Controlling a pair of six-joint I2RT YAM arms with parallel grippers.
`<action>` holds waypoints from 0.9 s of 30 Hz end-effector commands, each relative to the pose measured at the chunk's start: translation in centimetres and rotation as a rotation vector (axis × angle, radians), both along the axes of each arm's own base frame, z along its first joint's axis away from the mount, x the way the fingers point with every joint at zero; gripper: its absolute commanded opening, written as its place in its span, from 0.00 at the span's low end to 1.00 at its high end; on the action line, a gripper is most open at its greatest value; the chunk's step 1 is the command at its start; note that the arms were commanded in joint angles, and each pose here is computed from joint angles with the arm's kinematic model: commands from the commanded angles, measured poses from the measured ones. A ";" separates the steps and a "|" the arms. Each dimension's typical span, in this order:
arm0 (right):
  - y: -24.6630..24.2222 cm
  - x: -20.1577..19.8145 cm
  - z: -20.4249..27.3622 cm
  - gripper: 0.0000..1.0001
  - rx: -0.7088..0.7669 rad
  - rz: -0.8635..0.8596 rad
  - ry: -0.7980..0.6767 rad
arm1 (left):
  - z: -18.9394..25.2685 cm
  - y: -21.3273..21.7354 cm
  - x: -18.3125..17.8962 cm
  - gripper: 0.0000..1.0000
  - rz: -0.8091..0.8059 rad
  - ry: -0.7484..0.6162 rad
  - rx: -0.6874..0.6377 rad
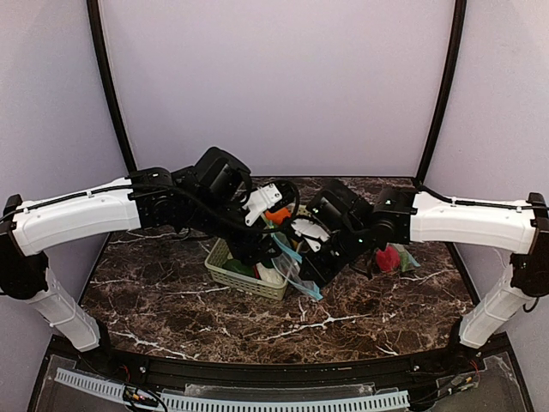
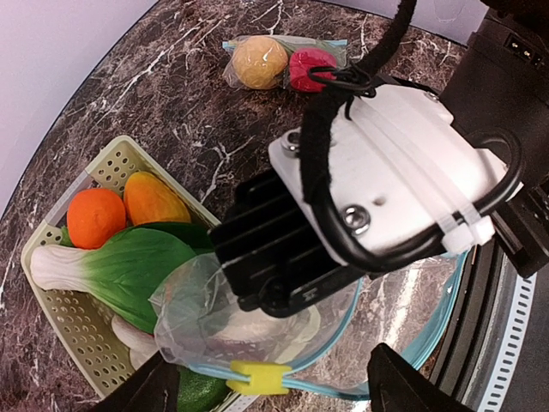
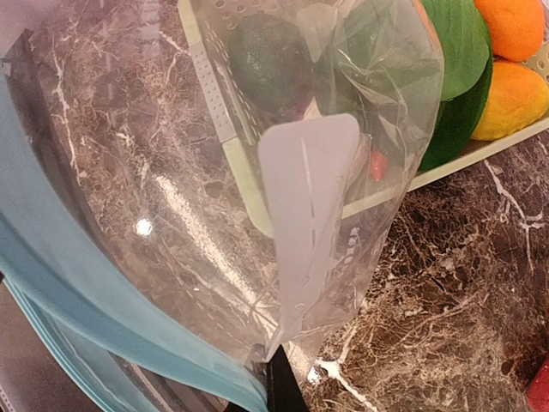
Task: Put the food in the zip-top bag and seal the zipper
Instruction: Pass from the right arm to the left
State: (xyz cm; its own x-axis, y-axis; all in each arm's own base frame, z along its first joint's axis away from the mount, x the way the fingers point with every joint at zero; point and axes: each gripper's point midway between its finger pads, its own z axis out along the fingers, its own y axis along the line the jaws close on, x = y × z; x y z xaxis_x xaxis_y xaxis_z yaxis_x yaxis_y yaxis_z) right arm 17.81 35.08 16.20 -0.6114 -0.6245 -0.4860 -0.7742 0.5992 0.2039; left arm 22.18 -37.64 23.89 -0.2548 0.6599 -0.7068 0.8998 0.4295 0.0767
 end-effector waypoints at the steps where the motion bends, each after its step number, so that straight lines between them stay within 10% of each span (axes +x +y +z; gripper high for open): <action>1: 0.6 -0.2 0.5 0.00 0.019 0.029 0.012 | 0.5 0.4 0.5 0.76 -0.022 -0.063 0.031; 13: 0.7 -1.0 0.0 0.00 0.016 0.065 0.051 | 1.0 -0.3 -1.0 0.84 -0.201 -0.118 0.029; 27: 0.2 0.3 0.9 0.00 0.002 0.006 -0.003 | -1.1 0.5 -2.0 0.41 -0.196 -0.045 0.050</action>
State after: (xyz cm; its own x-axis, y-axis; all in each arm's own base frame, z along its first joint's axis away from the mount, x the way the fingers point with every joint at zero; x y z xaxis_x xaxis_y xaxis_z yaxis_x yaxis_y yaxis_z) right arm 16.82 35.02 15.76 -0.6076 -0.6566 -0.4468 -0.7875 0.5713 0.2313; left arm 20.89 -38.13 23.17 -0.0611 0.7264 -0.6846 0.9582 0.2348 0.1636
